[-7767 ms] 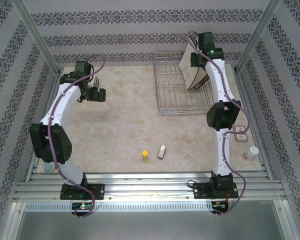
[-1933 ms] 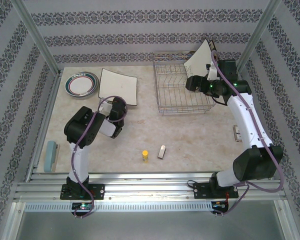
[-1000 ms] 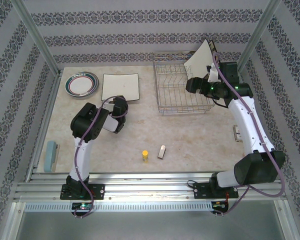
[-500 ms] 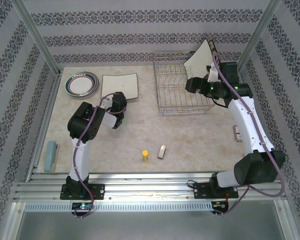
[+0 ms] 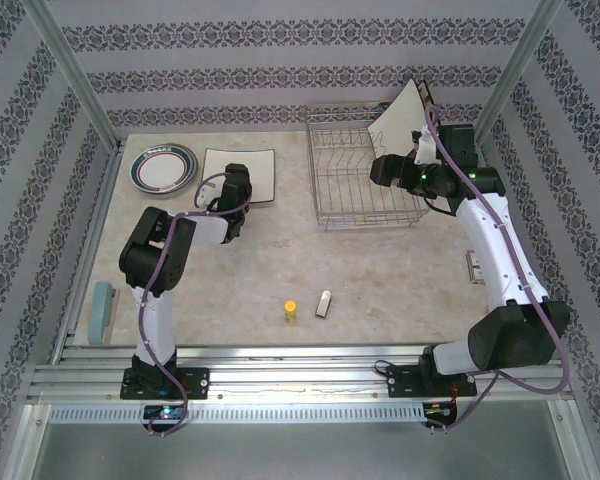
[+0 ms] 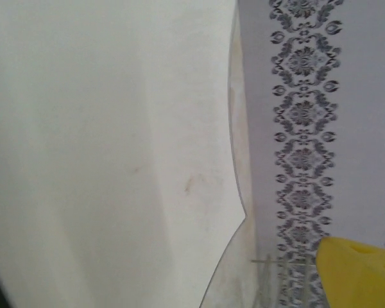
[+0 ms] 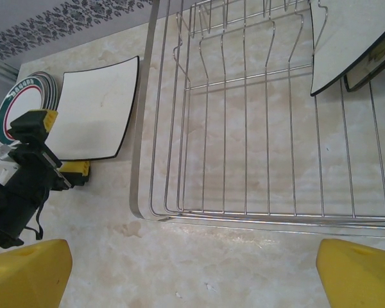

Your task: Unload the plates from the dish rack

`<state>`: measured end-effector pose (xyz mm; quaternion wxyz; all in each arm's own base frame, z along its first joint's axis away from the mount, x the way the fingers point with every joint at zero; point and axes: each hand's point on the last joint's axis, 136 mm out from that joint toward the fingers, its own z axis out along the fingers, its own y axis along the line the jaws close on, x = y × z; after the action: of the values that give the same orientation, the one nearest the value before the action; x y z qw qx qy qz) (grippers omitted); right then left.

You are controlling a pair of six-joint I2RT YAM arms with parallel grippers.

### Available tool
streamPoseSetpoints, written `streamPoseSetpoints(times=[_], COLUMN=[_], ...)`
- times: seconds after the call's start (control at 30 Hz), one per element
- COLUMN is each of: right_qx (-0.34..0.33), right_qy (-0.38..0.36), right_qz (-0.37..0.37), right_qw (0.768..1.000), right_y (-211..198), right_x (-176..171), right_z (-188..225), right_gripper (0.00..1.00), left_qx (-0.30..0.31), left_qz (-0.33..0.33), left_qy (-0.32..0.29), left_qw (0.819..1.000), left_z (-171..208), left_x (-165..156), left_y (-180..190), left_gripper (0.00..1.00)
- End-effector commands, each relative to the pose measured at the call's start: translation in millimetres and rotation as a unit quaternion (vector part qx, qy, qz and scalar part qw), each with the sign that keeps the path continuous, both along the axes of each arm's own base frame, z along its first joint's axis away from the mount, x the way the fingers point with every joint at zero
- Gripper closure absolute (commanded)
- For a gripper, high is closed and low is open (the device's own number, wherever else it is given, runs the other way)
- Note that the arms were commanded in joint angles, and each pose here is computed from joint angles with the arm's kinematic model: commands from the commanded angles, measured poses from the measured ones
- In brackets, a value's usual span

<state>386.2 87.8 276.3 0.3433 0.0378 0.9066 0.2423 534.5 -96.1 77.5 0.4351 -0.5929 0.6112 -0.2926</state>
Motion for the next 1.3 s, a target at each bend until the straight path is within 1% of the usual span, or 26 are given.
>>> streamPoseSetpoints(times=[0.0,0.1,0.23,0.37,0.6,0.7,0.77,0.83,0.9,0.93,0.97,1.0,1.07,1.1,1.17,1.27], right_qx=[0.007,0.009,0.014,0.02,0.017,0.013,0.005,-0.01,-0.028,-0.039,-0.052,-0.063,-0.096,-0.114,-0.153,-0.188], right_qy=[-0.016,-0.02,-0.028,-0.037,-0.048,-0.052,-0.054,-0.06,-0.063,-0.063,-0.06,-0.057,-0.045,-0.037,-0.026,-0.016], right_qz=[0.0,0.001,-0.001,-0.006,-0.012,-0.014,-0.015,-0.026,-0.039,-0.047,-0.056,-0.061,-0.076,-0.086,-0.108,-0.122], right_qw=[1.0,1.0,1.0,0.999,0.999,0.998,0.998,0.998,0.997,0.996,0.995,0.995,0.991,0.989,0.982,0.974], right_y=[-3,-2,-2,-2,-6,-8,-11,-19,-30,-36,-41,-45,-57,-63,-78,-91], right_x=[-1,-2,-1,-2,-3,0,2,8,16,22,30,37,55,63,81,103], right_z=[9,10,12,14,22,26,30,37,45,48,49,50,47,44,40,36], right_gripper=[0.02,0.02,0.02,0.02,0.02,0.02,0.02,0.02,0.02,0.02,0.02,0.02,0.02,0.02,0.02,0.02], left_qx=[0.045,0.046,0.043,0.071,0.091,0.118,0.134,0.182,0.256,0.288,0.311,0.322,0.365,0.385,0.414,0.427], left_qz=[0.003,-0.002,-0.009,-0.018,-0.038,-0.055,-0.078,-0.116,-0.171,-0.218,-0.284,-0.326,-0.398,-0.414,-0.459,-0.505], left_qy=[0.054,0.058,0.077,0.099,0.104,0.106,0.1,0.091,0.082,0.052,0.023,0.036,0.065,0.087,0.123,0.181], left_qw=[0.998,0.997,0.996,0.992,0.99,0.986,0.983,0.972,0.948,0.931,0.907,0.888,0.839,0.821,0.777,0.728], left_z=[8,12,8,12,24,34,43,62,88,106,120,121,131,132,136,138], left_x=[-10,-12,-13,-16,-20,-22,-23,-24,-25,-22,-20,-25,-41,-50,-71,-94], left_y=[16,12,6,8,4,-1,-5,-10,-13,-20,-29,-28,-22,-14,-2,15], left_gripper=[0.0,0.0,0.0,0.0,0.0,0.0,0.0,0.0,0.0,0.0,0.0,0.0,0.0,0.0,0.0,0.0])
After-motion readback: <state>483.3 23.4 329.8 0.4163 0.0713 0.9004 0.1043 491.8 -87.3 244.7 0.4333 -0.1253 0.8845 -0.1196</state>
